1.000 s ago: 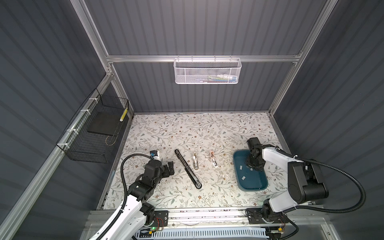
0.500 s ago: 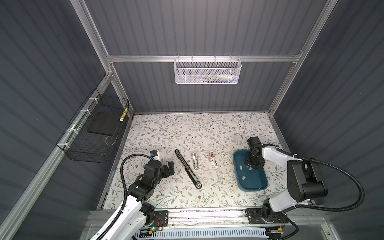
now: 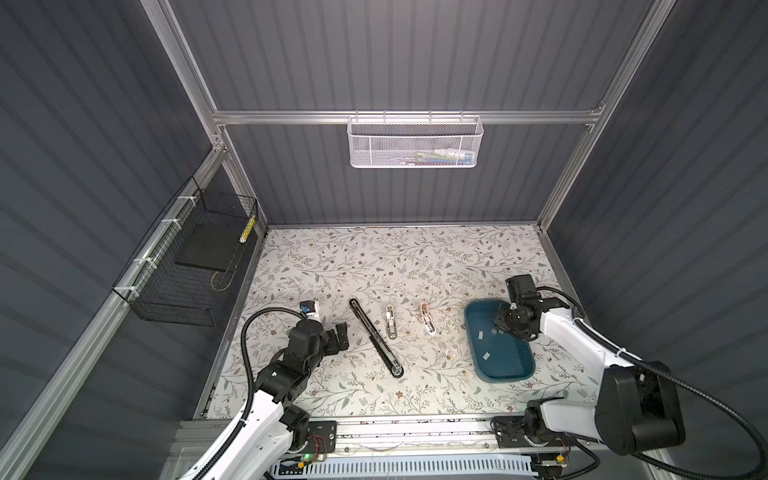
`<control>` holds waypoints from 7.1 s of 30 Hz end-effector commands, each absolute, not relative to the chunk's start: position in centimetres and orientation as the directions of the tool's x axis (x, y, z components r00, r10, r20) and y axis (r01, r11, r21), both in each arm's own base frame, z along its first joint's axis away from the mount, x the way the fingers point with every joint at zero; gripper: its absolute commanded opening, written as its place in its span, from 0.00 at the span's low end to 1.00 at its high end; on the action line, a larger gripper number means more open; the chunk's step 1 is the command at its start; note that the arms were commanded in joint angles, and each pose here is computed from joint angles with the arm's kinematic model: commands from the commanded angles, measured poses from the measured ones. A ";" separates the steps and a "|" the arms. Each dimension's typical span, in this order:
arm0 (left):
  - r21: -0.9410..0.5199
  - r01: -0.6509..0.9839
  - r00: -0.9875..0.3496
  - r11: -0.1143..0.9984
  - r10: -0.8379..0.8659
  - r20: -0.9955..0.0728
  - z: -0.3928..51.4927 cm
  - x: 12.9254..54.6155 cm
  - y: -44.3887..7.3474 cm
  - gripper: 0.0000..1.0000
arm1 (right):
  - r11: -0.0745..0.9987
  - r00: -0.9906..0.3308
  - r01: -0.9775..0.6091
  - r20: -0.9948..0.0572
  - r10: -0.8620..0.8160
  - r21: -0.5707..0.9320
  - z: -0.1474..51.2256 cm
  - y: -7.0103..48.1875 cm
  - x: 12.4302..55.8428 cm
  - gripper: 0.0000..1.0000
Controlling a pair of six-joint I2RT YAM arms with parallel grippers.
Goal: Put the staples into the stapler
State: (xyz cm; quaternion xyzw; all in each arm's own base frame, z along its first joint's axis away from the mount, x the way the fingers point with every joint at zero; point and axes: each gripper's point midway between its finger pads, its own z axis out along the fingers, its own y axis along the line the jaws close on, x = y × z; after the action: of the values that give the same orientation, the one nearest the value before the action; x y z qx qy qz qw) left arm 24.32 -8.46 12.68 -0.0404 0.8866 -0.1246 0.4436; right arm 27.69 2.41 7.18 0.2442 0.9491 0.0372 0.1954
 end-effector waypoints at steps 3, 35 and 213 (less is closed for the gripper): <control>-0.259 0.055 -0.596 0.964 -0.177 -0.784 12.7 24.2 -8.5 0.99 | 0.921 -0.813 0.324 -0.434 0.387 0.215 9.3 4.2 27.9 0.19; -0.415 0.438 -0.674 0.798 -0.014 -0.738 12.2 22.7 -16.5 0.99 | 0.877 -0.667 -0.429 -0.731 -0.145 0.216 11.2 25.3 32.6 0.15; -0.414 0.438 -0.664 0.798 -0.024 -0.748 12.4 22.7 -16.4 0.99 | 0.878 -0.657 -0.474 -0.690 -0.304 0.065 6.0 25.5 30.5 0.08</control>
State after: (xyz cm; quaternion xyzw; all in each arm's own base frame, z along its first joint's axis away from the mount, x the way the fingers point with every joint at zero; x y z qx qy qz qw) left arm 22.82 -16.20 12.31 0.1088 0.8680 -0.2892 0.3886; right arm 30.54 25.43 6.30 -0.2163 0.9017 0.1212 0.3542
